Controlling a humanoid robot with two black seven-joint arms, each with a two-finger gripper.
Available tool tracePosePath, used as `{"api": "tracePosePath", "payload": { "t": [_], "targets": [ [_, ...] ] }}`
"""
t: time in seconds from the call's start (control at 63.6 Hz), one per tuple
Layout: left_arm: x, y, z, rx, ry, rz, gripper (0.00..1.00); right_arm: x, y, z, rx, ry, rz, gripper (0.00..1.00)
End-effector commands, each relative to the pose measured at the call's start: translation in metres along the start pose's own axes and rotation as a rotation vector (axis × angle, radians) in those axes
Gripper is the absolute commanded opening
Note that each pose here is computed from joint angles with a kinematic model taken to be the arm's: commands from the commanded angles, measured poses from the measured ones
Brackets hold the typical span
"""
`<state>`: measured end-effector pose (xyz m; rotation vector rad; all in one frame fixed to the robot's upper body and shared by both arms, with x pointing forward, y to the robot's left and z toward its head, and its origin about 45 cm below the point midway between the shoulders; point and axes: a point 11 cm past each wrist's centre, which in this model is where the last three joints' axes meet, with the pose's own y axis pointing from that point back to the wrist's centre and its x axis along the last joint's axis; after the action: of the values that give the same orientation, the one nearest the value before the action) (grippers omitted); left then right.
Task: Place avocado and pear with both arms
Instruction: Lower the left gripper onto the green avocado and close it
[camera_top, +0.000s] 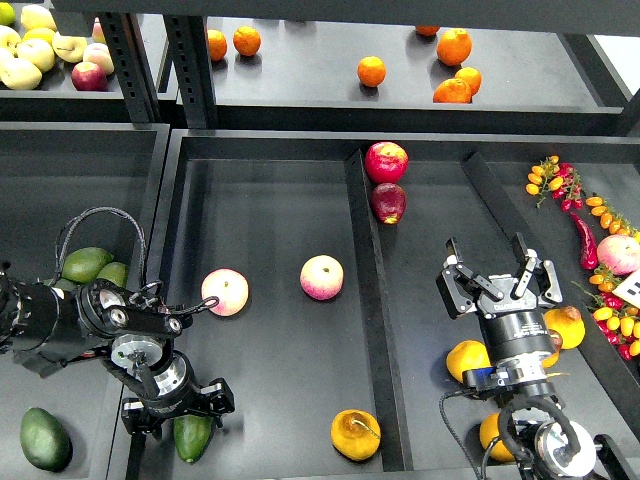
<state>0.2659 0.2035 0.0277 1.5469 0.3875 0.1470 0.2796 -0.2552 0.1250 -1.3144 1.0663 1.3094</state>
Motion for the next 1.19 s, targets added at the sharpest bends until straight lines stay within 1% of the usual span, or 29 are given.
{"api": "tracePosePath", "payload": {
  "t": [0.0, 0.267, 0.346, 0.44, 0.503, 0.519, 0.629, 0.833, 1.179],
  "targets": [
    [-0.0024, -0.0026, -0.0002, -0.001, 0.002, -0.008, 0.95, -0.0001, 0.0, 0.0, 0.0, 0.001, -0.001, 1.0],
    [-0.0036, -0.0011, 0.0062, -0.023, 0.007, -0.018, 0.8, -0.0015, 0.0, 0.0002, -0.002, 0.002, -0.014, 1.0],
    [-0.004, -0.0005, 0.0079, -0.03, 0.008, -0.022, 0.74, -0.0015, 0.0, 0.0001, -0.001, 0.001, -0.014, 1.0],
    [-0.0064, 0.0, 0.0092, -0.038, 0.006, -0.044, 0.64, -0.0015, 0.0, 0.0, 0.0, 0.002, -0.014, 1.0],
    [-0.0065, 0.0004, 0.0095, -0.04, 0.003, -0.051, 0.62, -0.0015, 0.0, 0.0002, -0.002, 0.002, -0.014, 1.0],
    [-0.0057, 0.0007, 0.0087, -0.039, 0.002, -0.053, 0.6, -0.0015, 0.0, 0.0001, -0.001, 0.001, -0.014, 1.0],
    [-0.0056, 0.0018, 0.0067, -0.039, -0.002, -0.067, 0.5, -0.0015, 0.0, -0.0001, 0.0, 0.001, -0.014, 1.0],
    [-0.0083, 0.0026, 0.0068, -0.042, -0.017, -0.098, 0.36, -0.0015, 0.0, -0.0001, 0.0, 0.001, -0.014, 1.0],
    [-0.0086, 0.005, 0.0077, -0.044, -0.032, -0.111, 0.24, -0.001, 0.0002, -0.0001, 0.0, 0.002, -0.012, 1.0]
  ]
}}
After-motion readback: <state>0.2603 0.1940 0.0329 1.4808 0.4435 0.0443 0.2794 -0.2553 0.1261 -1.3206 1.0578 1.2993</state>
